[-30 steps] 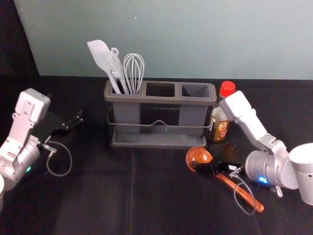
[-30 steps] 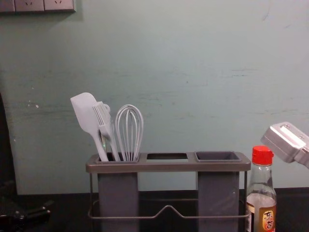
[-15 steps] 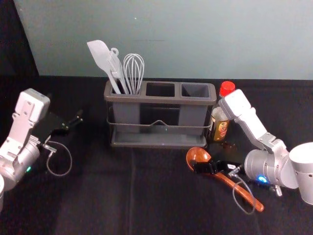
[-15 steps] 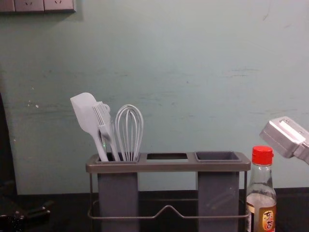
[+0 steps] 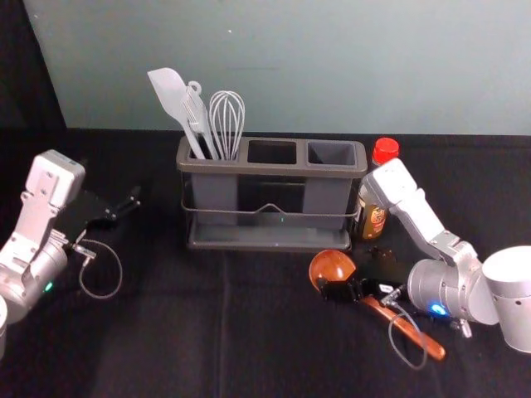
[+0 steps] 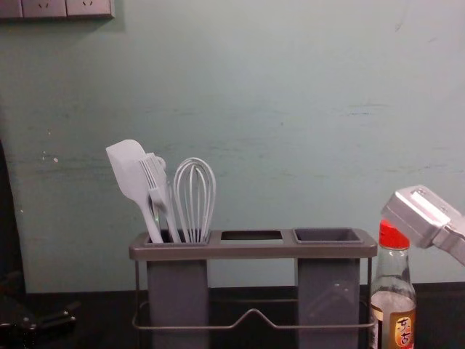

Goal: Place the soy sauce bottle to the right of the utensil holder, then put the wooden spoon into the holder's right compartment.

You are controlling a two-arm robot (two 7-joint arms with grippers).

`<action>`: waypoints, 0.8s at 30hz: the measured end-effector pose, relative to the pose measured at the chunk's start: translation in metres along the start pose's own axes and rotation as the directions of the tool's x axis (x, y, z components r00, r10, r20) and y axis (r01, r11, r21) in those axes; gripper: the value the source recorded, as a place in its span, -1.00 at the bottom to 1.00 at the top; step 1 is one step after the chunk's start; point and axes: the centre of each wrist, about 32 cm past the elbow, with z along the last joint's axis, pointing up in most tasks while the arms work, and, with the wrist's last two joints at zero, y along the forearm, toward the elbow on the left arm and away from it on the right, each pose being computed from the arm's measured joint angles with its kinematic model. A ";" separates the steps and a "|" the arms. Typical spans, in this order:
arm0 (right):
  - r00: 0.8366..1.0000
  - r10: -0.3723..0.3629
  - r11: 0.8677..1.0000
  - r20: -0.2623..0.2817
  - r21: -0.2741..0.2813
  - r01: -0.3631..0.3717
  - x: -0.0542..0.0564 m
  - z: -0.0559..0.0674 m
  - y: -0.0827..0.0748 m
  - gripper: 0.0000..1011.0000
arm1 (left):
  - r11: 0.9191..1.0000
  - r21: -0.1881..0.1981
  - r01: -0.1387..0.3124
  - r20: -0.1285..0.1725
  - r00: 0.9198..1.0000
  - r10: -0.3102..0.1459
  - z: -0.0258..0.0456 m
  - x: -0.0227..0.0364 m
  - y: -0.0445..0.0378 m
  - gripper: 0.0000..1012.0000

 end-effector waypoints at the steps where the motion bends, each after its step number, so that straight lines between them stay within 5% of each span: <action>1: 1.000 0.000 1.000 0.000 0.000 0.000 0.000 0.000 0.000 0.98 | 1.000 0.000 0.000 0.000 1.000 0.000 0.0000 0.0000 0.0000 0.99; 24: 1.000 0.003 1.000 0.017 0.014 -0.003 -0.003 0.004 -0.008 0.98 | 1.000 0.000 0.000 0.000 1.000 0.000 0.0000 0.0000 0.0000 0.99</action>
